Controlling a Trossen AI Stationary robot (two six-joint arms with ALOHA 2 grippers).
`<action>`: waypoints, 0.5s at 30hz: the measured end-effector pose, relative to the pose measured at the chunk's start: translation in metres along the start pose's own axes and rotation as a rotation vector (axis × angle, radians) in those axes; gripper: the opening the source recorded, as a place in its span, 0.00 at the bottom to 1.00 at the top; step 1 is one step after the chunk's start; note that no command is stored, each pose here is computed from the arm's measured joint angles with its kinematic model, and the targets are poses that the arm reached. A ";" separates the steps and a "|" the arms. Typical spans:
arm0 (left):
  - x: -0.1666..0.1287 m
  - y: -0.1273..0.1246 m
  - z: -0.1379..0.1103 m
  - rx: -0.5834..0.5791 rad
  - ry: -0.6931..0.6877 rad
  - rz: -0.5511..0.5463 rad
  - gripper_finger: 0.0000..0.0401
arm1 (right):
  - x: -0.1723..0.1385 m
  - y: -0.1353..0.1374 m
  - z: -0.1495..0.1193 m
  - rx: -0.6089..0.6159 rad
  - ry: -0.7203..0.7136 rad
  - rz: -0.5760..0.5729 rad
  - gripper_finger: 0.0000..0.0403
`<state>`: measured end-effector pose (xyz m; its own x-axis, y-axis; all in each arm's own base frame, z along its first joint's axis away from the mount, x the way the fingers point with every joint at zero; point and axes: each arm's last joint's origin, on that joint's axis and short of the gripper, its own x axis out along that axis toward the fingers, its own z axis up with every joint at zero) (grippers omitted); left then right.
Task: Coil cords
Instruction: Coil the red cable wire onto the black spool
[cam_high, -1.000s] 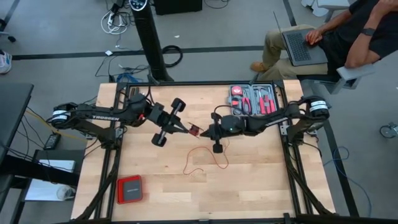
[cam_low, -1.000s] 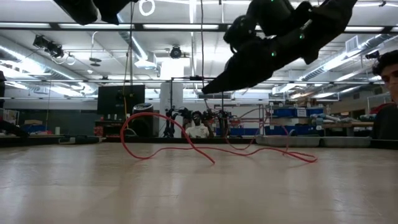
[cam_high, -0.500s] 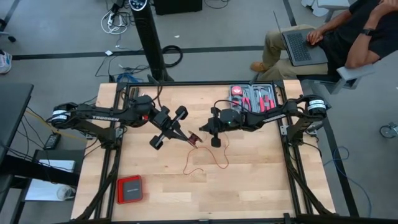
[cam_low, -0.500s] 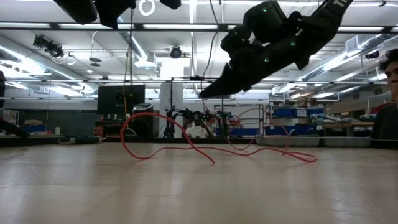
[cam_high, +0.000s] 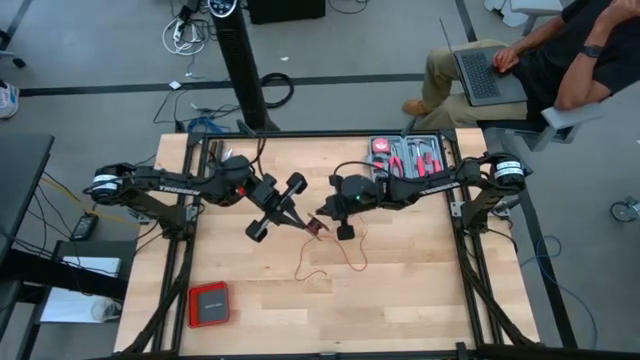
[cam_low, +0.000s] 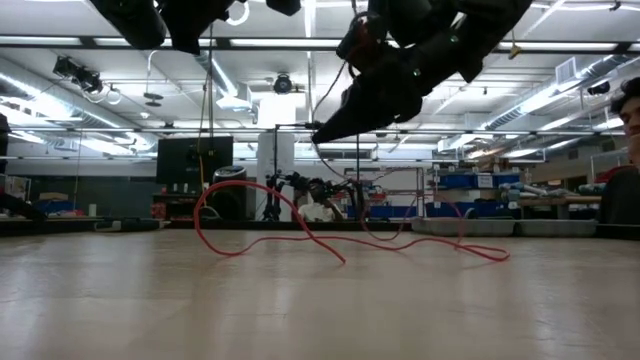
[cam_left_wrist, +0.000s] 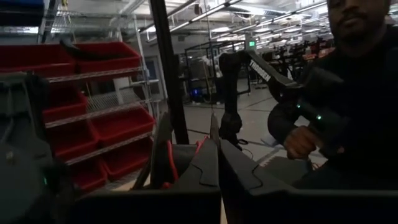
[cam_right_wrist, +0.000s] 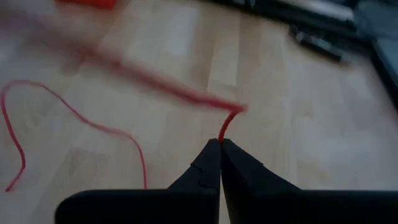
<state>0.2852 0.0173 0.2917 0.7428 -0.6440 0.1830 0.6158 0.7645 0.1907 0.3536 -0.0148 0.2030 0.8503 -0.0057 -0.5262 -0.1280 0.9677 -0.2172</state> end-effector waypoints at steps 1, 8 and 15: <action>0.000 0.000 0.000 -0.002 -0.001 -0.007 0.00 | 0.000 0.000 -0.001 0.015 0.014 -0.002 0.04; 0.000 -0.003 0.000 -0.074 0.006 -0.088 0.00 | -0.001 0.005 -0.007 0.144 0.059 0.138 0.22; 0.000 -0.004 0.000 -0.107 0.009 -0.137 0.00 | -0.010 0.019 -0.013 0.268 0.131 0.502 0.29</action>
<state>0.2825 0.0144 0.2908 0.6518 -0.7427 0.1535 0.7357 0.6683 0.1098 0.3359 0.0008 0.1935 0.6467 0.4552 -0.6121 -0.3504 0.8900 0.2917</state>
